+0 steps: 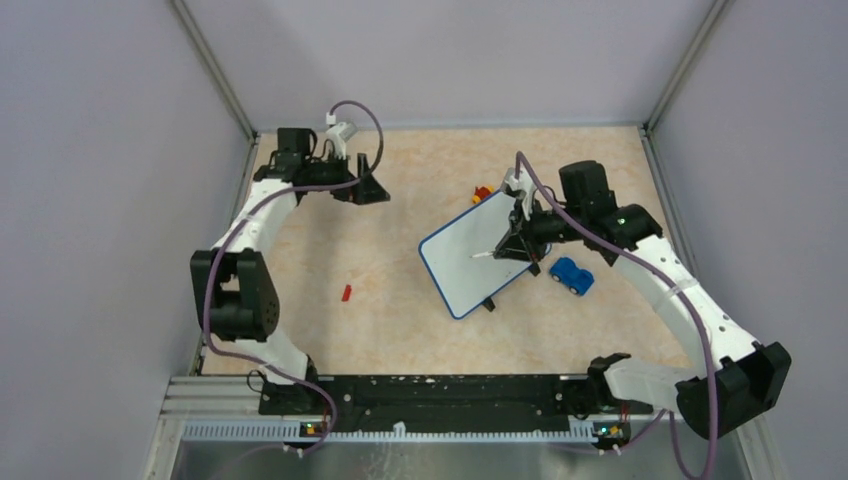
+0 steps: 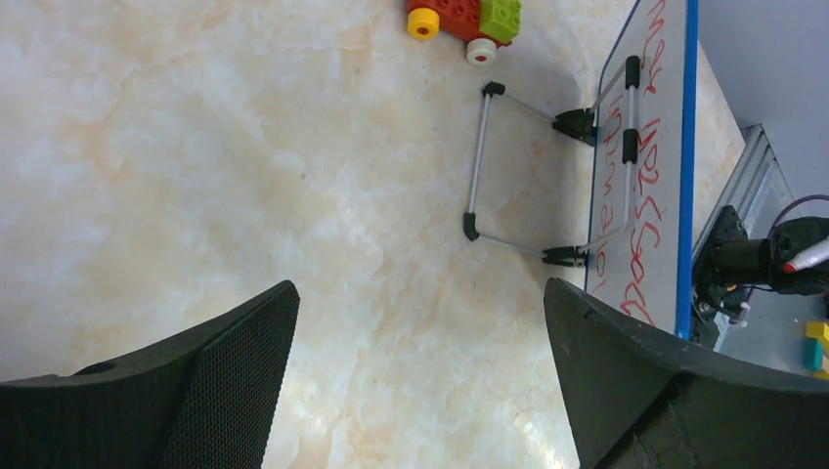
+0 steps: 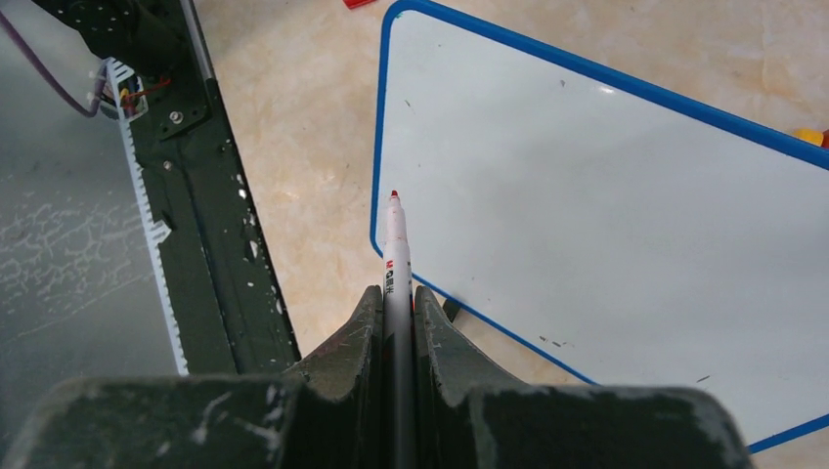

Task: Write a sentence on the whiteboard
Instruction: Hold the whiteboard at the center of the board.

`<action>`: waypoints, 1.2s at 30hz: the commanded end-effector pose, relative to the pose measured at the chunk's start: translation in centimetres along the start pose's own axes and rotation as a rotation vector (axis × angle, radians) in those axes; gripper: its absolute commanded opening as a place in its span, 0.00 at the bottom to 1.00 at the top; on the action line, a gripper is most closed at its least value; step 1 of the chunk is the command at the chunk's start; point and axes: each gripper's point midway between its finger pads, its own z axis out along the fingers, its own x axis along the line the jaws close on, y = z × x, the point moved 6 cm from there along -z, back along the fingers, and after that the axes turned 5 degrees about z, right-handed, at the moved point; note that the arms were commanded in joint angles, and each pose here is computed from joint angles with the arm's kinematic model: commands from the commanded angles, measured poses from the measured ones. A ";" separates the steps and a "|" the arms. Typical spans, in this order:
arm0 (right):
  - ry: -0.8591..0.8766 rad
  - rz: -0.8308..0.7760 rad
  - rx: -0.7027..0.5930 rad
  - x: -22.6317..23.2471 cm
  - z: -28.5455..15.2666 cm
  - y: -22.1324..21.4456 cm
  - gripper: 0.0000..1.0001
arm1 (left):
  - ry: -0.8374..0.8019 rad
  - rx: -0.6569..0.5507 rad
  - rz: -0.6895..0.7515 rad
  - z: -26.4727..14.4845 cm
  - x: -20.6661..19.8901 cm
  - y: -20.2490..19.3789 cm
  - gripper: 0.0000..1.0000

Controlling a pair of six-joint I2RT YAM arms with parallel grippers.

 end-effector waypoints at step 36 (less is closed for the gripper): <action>0.036 -0.268 -0.129 1.7 6.5 2.3 0.00 | -0.365 0.040 0.070 -1.0 -9.5 -4.1 0.70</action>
